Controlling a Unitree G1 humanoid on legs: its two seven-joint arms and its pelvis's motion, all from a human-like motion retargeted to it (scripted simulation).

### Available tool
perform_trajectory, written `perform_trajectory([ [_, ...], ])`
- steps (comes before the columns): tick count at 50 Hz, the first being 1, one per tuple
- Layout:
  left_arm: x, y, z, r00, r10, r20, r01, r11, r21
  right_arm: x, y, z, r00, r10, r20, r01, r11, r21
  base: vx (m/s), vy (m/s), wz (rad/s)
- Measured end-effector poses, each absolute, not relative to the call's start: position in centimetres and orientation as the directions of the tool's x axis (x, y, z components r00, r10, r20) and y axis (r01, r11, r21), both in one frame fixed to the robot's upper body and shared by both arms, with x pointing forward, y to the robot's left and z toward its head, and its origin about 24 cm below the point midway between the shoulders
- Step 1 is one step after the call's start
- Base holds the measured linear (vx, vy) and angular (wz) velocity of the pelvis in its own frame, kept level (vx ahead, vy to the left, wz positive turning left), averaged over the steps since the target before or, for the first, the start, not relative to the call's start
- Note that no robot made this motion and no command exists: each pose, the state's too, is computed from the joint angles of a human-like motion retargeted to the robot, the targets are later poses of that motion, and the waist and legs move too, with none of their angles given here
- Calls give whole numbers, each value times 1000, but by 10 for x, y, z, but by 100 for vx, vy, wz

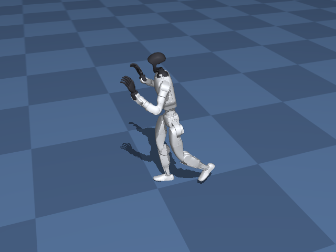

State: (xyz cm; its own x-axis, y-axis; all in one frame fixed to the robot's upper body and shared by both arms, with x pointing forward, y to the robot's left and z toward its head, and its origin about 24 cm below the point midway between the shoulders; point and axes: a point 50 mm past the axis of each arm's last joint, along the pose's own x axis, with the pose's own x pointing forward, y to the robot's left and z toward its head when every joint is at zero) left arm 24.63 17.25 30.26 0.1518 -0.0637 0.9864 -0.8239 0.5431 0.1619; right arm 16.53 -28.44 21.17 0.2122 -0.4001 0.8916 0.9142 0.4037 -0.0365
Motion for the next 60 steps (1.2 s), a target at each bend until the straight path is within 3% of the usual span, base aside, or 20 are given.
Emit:
perform_trajectory([
  [3, 254, 175, 263, 332, -39, 942, -765, 572, 294, 174, -280, 254, -34, -389, 921, 901, 386, 197, 102, -10, -49],
  [7, 240, 202, 204, 560, 51, 827, -653, 642, 402, 178, -258, 297, -233, -417, 879, 767, 476, 429, 103, -8, -75],
  [10, 224, 228, 180, 666, 63, 743, -619, 602, 504, 182, -235, 310, -240, -405, 882, 682, 576, 451, 108, 0, -104],
  [13, 205, 262, 171, 674, 182, 715, -675, 544, 498, 188, -211, 316, -183, -342, 922, 622, 685, 378, 113, 15, -120],
  [18, 191, 296, 193, 493, 369, 788, -842, 431, 325, 202, -154, 302, 34, -117, 993, 423, 901, 91, 112, 28, -44],
  [23, 221, 292, 271, 188, 350, 918, -964, 246, 103, 217, -121, 258, 287, 86, 954, 220, 963, -153, 101, 23, 66],
  [29, 230, 247, 346, -20, 219, 976, -960, 267, -79, 220, -147, 190, 611, 131, 780, 165, 943, -288, 101, 9, 75],
  [32, 233, 220, 350, -44, 162, 986, -927, 362, -100, 213, -185, 182, 652, -11, 758, 313, 914, -256, 107, -3, 96],
  [36, 253, 178, 329, 80, 101, 992, -848, 530, 14, 210, -232, 181, 593, -337, 731, 551, 832, -63, 114, -19, 48],
  [38, 261, 159, 311, 143, 39, 989, -814, 574, 95, 200, -258, 196, 355, -482, 801, 792, 610, 16, 115, -23, -14],
  [40, 269, 147, 287, 249, -36, 968, -790, 570, 225, 194, -277, 217, 217, -432, 875, 917, 398, -31, 109, -19, -43],
  [43, 265, 150, 249, 382, -10, 924, -715, 630, 303, 190, -266, 262, -5, -497, 868, 769, 553, 321, 103, -13, -62],
  [45, 257, 164, 220, 481, -21, 876, -676, 628, 386, 179, -267, 292, -206, -452, 868, 788, 449, 421, 102, -10, -58],
  [50, 227, 206, 174, 682, -71, 728, -561, 588, 583, 171, -230, 325, -315, -436, 843, 576, 618, 535, 104, -8, -56],
  [55, 189, 283, 169, 705, 174, 688, -679, 447, 583, 185, -187, 325, -160, -405, 900, 402, 806, 434, 109, 10, -113],
  [57, 178, 305, 181, 642, 234, 730, -755, 360, 548, 188, -157, 321, -83, -207, 975, 327, 919, 223, 107, 24, -73],
  [60, 174, 328, 214, 448, 276, 850, -893, 173, 414, 197, -115, 298, 58, 51, 997, 195, 979, -62, 101, 26, 12],
])
